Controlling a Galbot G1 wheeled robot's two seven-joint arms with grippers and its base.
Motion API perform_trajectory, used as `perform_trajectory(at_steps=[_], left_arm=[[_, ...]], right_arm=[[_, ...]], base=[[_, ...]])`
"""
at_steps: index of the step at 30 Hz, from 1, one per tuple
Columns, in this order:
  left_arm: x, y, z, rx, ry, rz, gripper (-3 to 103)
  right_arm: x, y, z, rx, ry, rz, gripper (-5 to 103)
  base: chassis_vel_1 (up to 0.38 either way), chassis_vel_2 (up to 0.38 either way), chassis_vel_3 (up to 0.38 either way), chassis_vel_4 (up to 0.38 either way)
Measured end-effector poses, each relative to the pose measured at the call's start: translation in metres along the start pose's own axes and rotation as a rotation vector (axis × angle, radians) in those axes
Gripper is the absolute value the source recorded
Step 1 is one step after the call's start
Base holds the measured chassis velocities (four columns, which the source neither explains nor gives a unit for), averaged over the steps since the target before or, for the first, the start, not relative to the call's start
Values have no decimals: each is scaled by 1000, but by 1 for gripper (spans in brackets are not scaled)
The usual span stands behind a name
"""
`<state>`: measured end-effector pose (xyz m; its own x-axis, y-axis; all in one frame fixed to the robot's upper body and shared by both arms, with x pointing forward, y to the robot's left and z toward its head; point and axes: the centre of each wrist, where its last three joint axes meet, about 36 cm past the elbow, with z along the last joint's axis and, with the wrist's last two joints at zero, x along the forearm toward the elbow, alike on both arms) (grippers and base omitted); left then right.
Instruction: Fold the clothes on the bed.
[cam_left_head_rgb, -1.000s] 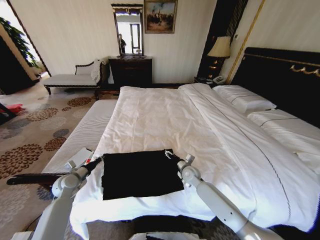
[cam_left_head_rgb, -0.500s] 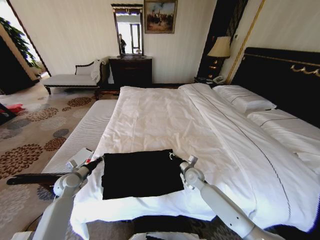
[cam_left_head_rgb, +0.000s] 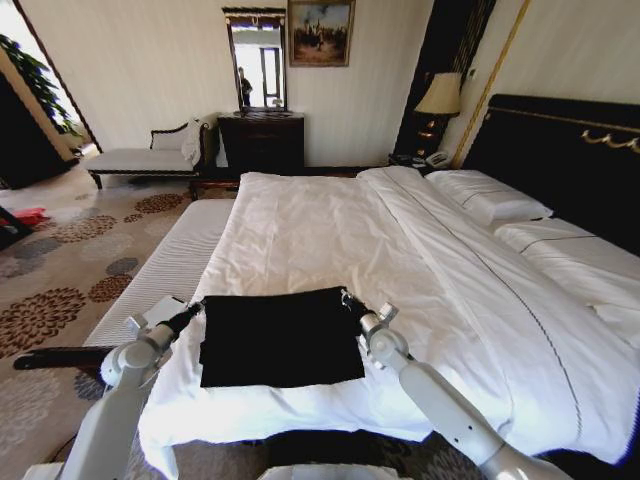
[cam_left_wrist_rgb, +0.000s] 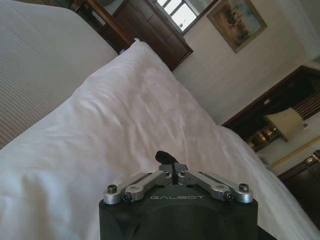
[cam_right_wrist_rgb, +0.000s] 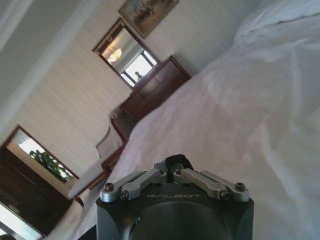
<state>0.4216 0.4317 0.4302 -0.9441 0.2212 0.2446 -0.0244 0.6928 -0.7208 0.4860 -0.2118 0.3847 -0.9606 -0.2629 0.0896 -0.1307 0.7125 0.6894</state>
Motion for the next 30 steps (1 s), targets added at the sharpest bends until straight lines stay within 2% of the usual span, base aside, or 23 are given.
perform_trajectory(at_steps=[2, 7, 13, 17, 25, 30], left_arm=[[0, -1, -4, 33, -26, 32, 0], [2, -1, -5, 74, -65, 84, 0], [4, -2, -7, 82, -84, 110, 0], [9, -5, -7, 90, -103, 152, 0], [18, -8, -1, 102, -125, 233, 0], [20, -9, 1, 118, -143, 275, 0]], right_arm=[[0, 2, -4, -23, -47, -51, 1], [10, -4, 6, -51, -88, -139, 1], [18, -8, 13, -66, -122, -214, 1], [21, -7, 16, -86, -181, -287, 1], [23, -16, 25, -142, -243, -343, 1], [23, -30, 29, -168, -285, -365, 1]], base=[[0, 0, 0, 0], [0, 0, 0, 0], [0, 0, 0, 0], [0, 0, 0, 0], [0, 0, 0, 0], [0, 0, 0, 0]])
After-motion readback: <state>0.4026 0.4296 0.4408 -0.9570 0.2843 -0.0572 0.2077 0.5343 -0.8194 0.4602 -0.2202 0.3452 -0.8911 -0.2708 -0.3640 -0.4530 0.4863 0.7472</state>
